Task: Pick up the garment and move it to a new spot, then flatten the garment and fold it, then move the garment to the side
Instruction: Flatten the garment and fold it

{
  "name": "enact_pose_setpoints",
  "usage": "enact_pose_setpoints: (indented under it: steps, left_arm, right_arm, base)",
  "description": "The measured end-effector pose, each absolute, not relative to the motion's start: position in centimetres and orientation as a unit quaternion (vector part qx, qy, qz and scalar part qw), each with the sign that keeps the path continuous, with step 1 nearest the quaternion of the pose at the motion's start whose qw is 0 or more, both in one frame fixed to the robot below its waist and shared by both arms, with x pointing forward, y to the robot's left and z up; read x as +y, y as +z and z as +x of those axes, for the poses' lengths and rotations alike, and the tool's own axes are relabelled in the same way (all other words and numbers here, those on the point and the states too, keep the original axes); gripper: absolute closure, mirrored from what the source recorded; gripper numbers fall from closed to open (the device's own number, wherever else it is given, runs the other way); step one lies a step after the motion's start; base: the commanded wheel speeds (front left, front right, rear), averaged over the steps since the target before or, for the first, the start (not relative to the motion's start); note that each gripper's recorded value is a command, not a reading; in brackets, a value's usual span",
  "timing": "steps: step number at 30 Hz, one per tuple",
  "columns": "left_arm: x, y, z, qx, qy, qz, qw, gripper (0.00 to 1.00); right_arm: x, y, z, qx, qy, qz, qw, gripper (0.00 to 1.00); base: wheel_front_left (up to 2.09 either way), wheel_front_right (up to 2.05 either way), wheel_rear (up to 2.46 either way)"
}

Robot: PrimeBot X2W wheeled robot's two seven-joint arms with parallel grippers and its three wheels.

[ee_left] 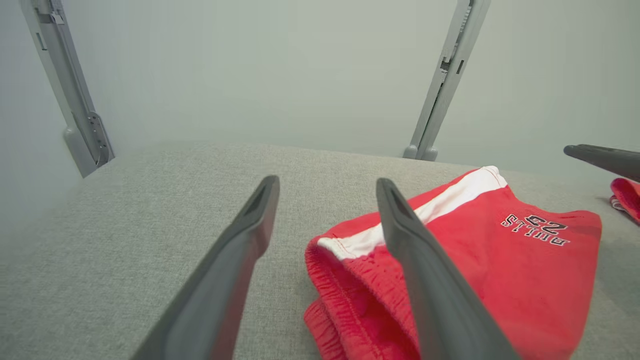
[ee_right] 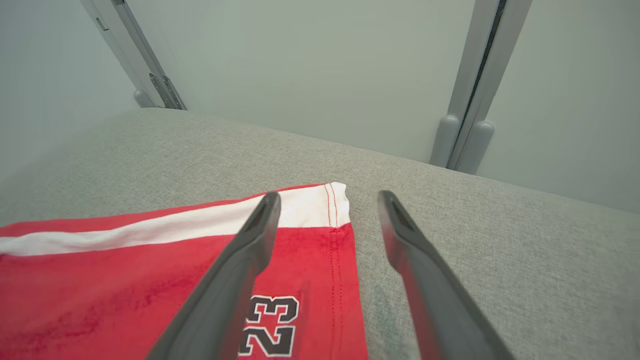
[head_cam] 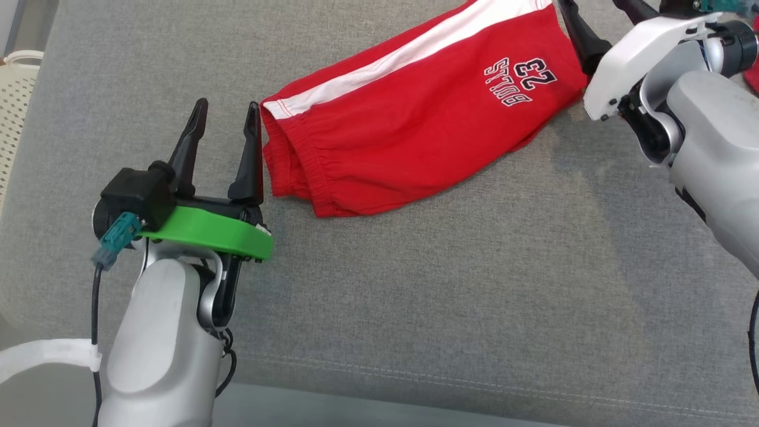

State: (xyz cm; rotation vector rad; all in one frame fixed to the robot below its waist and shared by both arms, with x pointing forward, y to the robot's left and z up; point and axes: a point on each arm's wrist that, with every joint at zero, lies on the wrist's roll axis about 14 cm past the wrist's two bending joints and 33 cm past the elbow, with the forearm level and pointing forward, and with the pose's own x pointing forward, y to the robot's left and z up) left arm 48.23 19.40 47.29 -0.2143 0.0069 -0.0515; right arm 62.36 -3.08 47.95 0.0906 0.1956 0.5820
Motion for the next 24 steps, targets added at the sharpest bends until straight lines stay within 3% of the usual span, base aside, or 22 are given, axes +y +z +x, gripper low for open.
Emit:
enact_pose_setpoints:
  steps: [13,24]
  left_arm:
    - [21.7,49.8,44.5,-0.036,0.014,-0.041,0.998,0.00]
    - [22.3,49.5,43.2,-0.033,0.030,-0.041,0.998,0.00]
  right_arm:
    - [-6.0,43.8,58.7,0.154,0.255,0.031,0.954,0.00]
    - [-5.2,41.2,58.9,0.199,0.238,0.063,0.949,0.00]
  base:
    - [0.00,0.00,0.00]
    - [0.00,0.00,0.00]
